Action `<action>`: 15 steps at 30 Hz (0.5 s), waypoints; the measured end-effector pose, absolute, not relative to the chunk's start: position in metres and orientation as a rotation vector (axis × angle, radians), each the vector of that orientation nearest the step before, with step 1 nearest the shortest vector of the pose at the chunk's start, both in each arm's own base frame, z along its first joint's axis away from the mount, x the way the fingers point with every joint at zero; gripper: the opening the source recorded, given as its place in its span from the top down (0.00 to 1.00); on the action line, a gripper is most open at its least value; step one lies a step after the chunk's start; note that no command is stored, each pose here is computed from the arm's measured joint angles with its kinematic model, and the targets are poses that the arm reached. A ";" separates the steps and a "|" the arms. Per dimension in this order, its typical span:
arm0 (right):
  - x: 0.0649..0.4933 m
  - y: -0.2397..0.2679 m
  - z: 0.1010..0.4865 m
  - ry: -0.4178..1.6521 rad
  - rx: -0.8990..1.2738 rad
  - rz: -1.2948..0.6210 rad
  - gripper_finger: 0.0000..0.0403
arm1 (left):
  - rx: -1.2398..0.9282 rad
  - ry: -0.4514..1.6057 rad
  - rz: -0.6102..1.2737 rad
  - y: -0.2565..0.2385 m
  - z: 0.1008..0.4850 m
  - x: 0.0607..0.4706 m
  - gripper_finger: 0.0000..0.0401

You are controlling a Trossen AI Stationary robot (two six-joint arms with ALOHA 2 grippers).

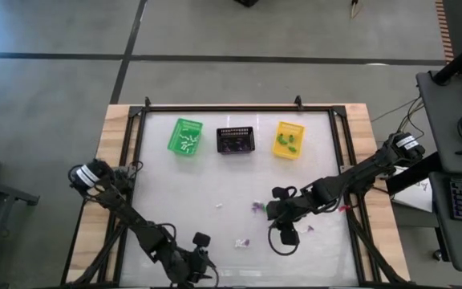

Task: Sort Halloween decoration
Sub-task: Put the purple witch hat toy into the black basket

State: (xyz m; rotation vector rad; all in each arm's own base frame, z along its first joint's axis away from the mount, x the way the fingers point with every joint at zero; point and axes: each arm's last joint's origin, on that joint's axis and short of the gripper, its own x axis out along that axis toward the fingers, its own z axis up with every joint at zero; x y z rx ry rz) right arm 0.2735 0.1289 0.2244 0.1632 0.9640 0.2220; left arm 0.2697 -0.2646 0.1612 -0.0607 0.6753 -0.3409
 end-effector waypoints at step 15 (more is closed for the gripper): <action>0.271 0.133 0.224 0.981 0.246 0.188 0.73 | 0.127 0.559 -0.490 -0.278 0.146 0.278 0.61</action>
